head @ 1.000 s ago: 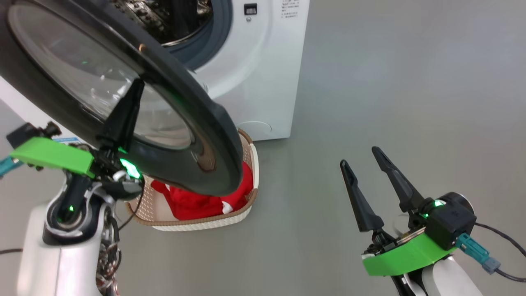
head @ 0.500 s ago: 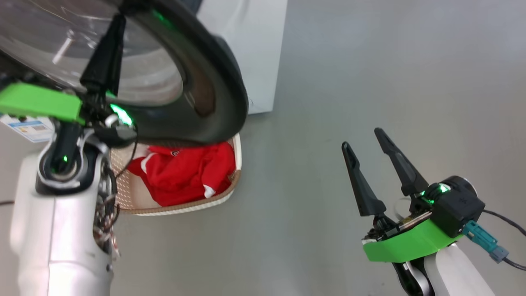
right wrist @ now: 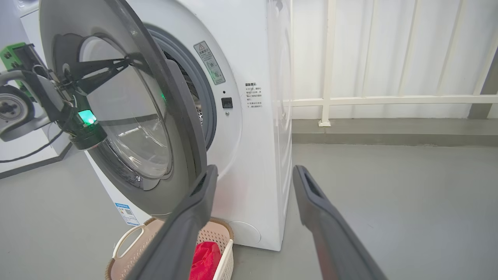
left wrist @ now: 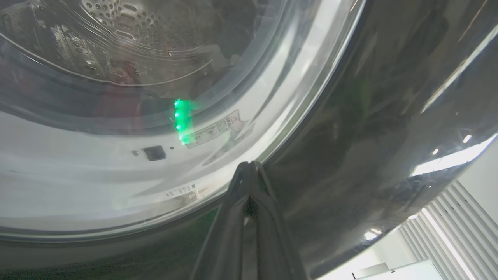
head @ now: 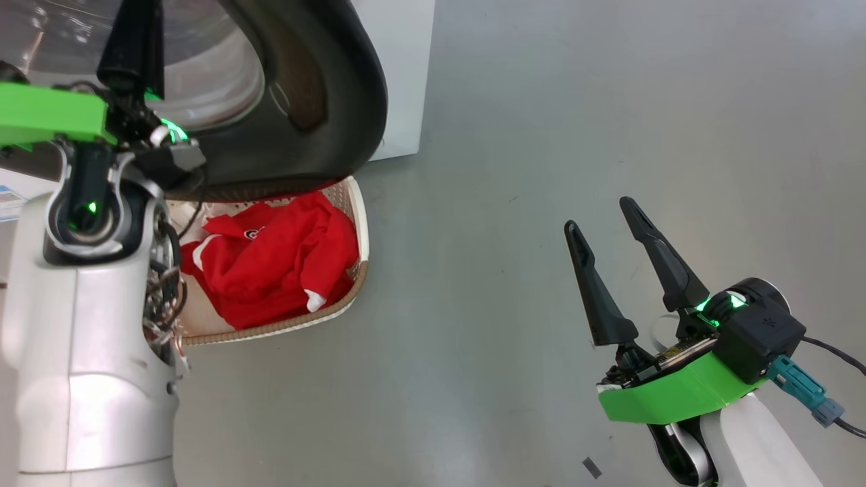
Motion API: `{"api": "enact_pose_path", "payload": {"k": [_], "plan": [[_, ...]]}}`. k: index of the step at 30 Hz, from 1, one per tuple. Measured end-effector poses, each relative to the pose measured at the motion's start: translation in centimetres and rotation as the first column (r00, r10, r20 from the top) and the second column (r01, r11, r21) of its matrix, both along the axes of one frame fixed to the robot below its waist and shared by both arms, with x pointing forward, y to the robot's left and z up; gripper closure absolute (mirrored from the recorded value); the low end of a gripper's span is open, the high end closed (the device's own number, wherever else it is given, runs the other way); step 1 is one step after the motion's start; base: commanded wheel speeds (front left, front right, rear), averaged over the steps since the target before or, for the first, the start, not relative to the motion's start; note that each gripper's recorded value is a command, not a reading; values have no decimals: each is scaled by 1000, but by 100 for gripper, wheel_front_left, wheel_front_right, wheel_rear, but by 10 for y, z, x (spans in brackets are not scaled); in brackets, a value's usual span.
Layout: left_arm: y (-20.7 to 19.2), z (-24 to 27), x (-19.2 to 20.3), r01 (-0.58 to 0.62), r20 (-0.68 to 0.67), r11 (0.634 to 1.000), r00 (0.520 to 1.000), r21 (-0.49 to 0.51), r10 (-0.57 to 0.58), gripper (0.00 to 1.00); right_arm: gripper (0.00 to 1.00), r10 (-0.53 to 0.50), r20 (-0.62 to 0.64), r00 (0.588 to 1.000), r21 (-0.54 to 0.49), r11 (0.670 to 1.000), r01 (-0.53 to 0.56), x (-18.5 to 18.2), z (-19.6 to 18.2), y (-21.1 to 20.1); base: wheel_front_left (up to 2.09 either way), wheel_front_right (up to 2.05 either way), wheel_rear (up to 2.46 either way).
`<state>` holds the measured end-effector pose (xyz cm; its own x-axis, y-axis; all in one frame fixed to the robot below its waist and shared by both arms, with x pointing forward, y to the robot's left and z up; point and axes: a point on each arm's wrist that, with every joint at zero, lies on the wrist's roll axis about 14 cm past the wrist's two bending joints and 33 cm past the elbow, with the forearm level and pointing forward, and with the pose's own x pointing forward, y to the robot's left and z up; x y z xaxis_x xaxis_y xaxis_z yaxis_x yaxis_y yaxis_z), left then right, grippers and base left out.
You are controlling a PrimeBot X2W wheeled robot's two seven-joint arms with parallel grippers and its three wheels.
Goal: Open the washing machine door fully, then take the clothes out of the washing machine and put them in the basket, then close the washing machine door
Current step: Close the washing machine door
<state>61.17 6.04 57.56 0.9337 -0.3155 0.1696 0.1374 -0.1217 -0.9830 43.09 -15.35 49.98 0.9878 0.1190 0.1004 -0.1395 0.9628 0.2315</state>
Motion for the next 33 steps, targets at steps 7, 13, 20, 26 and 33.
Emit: {"api": "enact_pose_path", "payload": {"k": [7, 13, 20, 26, 33], "plan": [[-5, 0, 9, 3, 0, 1000, 1000, -12, -3, 100, 0, -12, -8, 1000, -5, 1000, 12, -1, -3, -4, 0, 0, 0], [-8, 1, 19, 4, 4, 1000, 1000, -12, -4, 100, 0, -18, -20, 1000, -8, 1000, 18, 0, -7, -7, 0, 0, 0], [-12, 1, 32, 9, 12, 1000, 1000, -15, -8, 100, 0, -27, -20, 999, -15, 1000, 26, 5, -9, -10, 0, 0, 0], [-17, -2, 38, 16, 13, 1000, 1000, -13, -16, 100, 0, -38, -35, 999, -21, 999, 37, 5, -14, -14, 0, 0, 0], [-20, -5, 40, 23, 11, 1000, 1000, -13, -23, 100, 0, -42, -39, 998, -19, 999, 42, 6, -16, -16, 0, 0, 0]]}}
